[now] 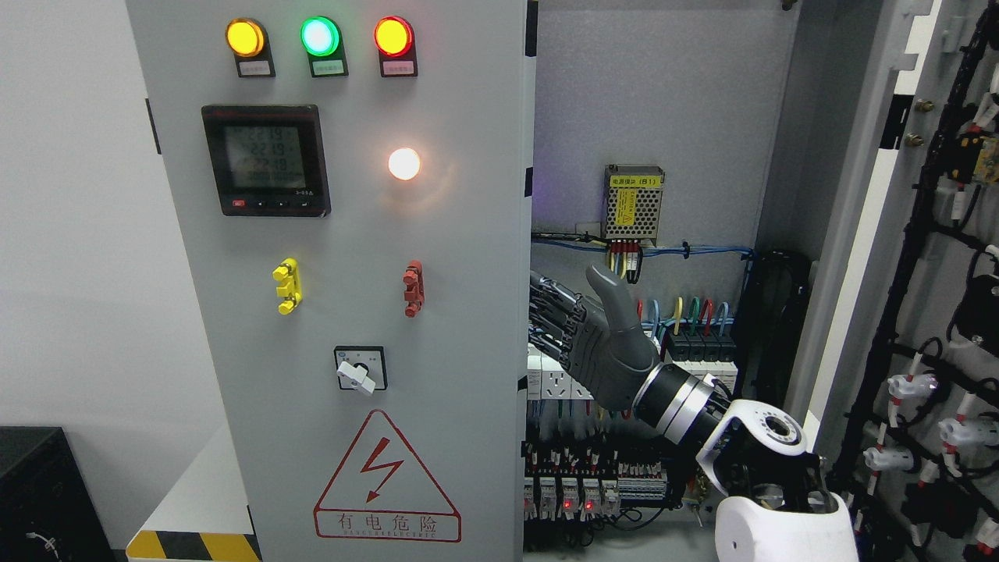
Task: Open door with both hands
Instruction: 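Hook the right fingers behind the edge of the indicator-light door, then pull the indicator-light door outward with the right hand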
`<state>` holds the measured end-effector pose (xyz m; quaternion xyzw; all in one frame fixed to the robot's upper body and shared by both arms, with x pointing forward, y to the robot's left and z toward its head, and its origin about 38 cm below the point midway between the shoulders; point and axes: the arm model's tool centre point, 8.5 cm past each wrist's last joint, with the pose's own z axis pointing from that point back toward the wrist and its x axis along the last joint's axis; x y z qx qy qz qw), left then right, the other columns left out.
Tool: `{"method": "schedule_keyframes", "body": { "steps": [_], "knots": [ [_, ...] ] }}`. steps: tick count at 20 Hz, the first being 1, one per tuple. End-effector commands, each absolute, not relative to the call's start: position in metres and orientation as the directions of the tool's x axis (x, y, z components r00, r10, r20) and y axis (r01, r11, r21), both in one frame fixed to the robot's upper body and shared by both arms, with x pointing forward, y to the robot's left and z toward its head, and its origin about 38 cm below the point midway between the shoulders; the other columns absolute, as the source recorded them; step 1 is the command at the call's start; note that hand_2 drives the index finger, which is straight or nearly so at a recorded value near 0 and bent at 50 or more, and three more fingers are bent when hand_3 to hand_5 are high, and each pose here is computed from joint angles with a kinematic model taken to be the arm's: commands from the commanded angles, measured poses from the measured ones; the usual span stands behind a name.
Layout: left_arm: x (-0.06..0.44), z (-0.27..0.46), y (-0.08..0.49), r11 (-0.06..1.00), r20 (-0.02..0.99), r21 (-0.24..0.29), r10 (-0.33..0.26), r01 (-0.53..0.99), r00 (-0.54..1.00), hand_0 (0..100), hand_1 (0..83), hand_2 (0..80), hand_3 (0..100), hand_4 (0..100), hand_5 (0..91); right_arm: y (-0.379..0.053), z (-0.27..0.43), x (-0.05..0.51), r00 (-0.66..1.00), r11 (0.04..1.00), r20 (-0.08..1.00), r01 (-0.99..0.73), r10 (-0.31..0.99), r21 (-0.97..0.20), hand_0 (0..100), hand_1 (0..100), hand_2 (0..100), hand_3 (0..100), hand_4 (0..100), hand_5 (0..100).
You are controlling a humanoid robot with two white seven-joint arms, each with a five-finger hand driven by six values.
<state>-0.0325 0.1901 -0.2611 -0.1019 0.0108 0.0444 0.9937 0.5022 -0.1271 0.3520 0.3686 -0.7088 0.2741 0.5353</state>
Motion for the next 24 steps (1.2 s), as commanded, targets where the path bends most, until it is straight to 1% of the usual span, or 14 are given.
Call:
{"method": "schedule_keyframes", "body": {
  "steps": [1, 6, 10, 24],
  "knots": [
    [-0.033, -0.261, 0.19, 0.977, -0.03, -0.203, 0.065, -0.07, 0.997, 0, 0.0, 0.0, 0, 0, 0.0, -0.124, 0.353, 0.5, -0.152, 0.568, 0.963, -0.823, -0.222, 0.001, 0, 0, 0, 0, 0, 0],
    [-0.033, -0.261, 0.19, 0.977, -0.03, -0.203, 0.065, -0.07, 0.997, 0, 0.0, 0.0, 0, 0, 0.0, -0.123, 0.355, 0.499, -0.154, 0.565, 0.963, -0.825, -0.222, -0.002, 0, 0, 0, 0, 0, 0],
    [-0.033, -0.261, 0.19, 0.977, -0.03, -0.203, 0.063, -0.068, 0.998, 0, 0.0, 0.0, 0, 0, 0.0, -0.122, 0.356, 0.496, -0.161, 0.537, 0.962, -0.844, -0.221, -0.017, 0, 0, 0, 0, 0, 0],
    [-0.033, -0.261, 0.19, 0.977, -0.03, -0.203, 0.063, -0.068, 0.998, 0, 0.0, 0.0, 0, 0, 0.0, -0.124, 0.358, 0.485, -0.195, 0.544, 0.954, -0.838, -0.226, -0.043, 0, 0, 0, 0, 0, 0]
  ]
}}
